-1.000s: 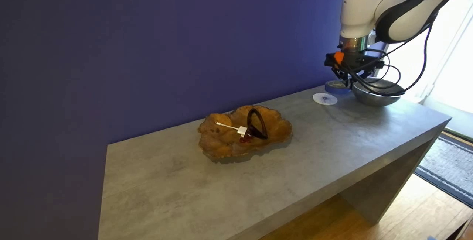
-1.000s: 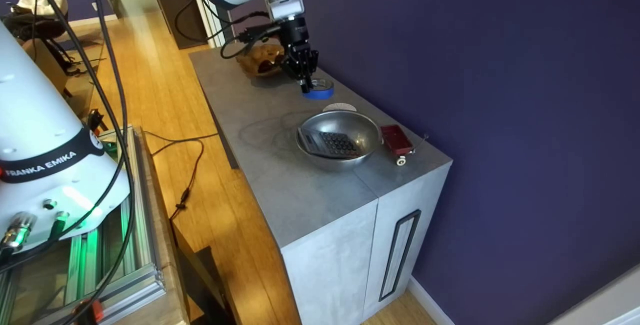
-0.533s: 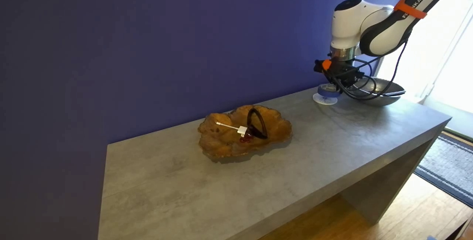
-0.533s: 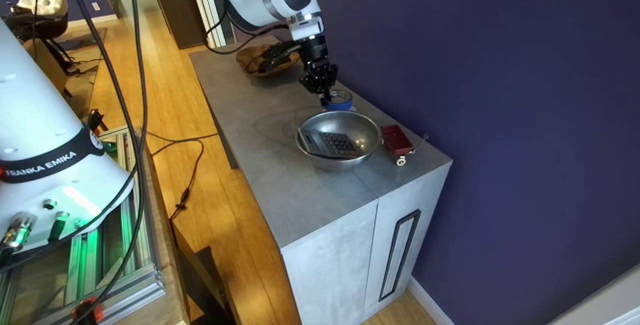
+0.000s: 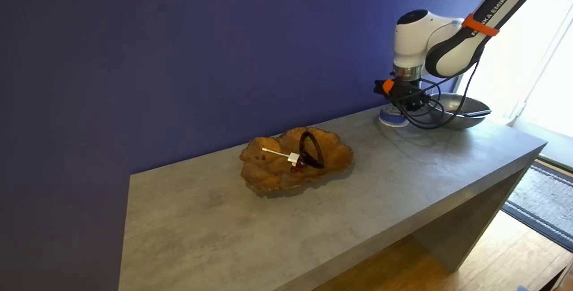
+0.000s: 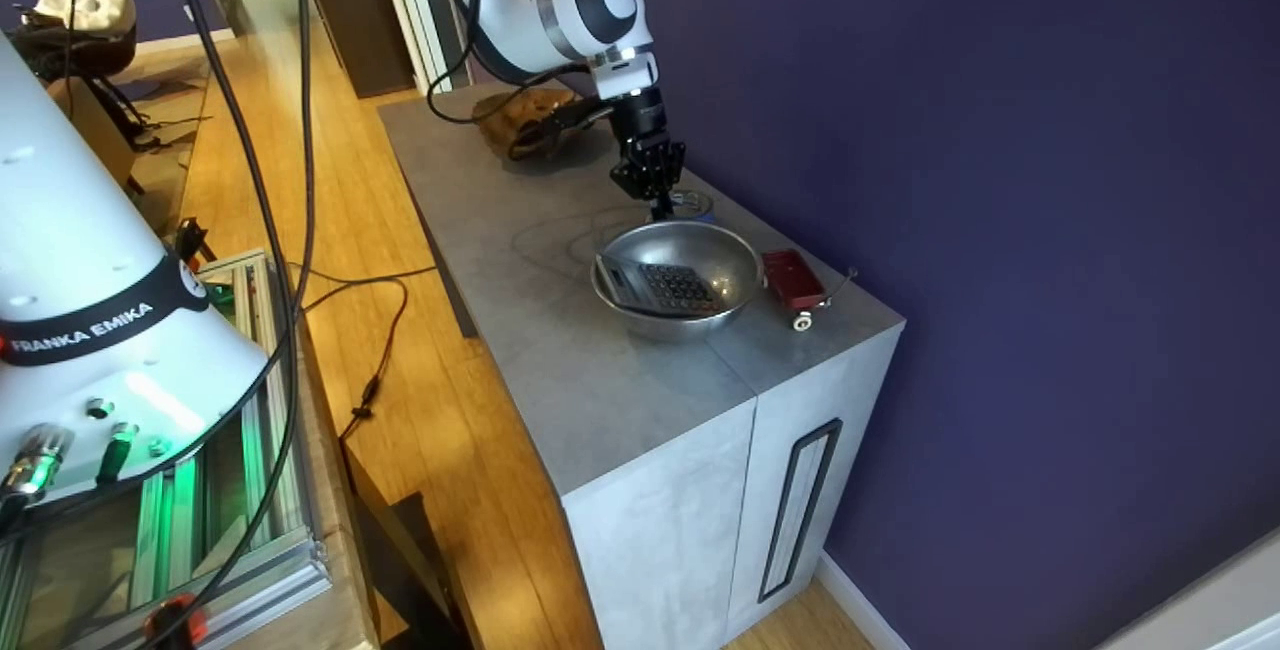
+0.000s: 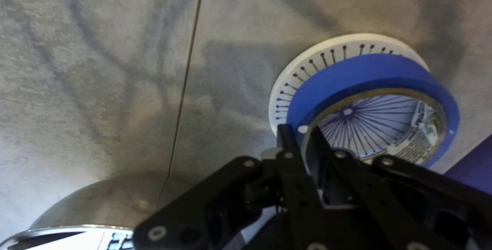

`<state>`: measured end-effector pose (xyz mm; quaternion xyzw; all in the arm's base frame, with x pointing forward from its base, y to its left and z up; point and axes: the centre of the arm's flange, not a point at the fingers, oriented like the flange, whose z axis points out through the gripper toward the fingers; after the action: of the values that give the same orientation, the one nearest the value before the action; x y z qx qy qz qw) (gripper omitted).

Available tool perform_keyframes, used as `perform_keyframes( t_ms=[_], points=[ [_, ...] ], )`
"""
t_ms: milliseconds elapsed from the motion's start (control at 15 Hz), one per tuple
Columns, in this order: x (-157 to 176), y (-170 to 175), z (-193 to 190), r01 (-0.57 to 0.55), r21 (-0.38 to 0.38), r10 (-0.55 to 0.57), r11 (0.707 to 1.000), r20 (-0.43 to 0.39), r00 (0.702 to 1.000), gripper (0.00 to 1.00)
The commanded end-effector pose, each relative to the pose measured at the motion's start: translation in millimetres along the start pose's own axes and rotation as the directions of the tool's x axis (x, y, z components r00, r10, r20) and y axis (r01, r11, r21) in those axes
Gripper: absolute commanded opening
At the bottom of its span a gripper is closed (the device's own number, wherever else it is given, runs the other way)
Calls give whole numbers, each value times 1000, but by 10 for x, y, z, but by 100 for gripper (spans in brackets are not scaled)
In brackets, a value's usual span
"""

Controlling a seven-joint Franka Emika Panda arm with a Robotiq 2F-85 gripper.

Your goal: Remove the blue masking tape from the wooden plate and put it on the white circular object on the table

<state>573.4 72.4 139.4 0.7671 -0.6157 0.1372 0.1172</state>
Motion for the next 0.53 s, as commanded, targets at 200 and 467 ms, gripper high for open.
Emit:
perform_keyframes(
  t_ms=[200, 467],
  points=[
    [10, 39, -254, -25, -12, 25, 1000, -19, 1000, 58],
    [-67, 481, -948, 220, 54, -222, 974, 43, 974, 87]
  ],
)
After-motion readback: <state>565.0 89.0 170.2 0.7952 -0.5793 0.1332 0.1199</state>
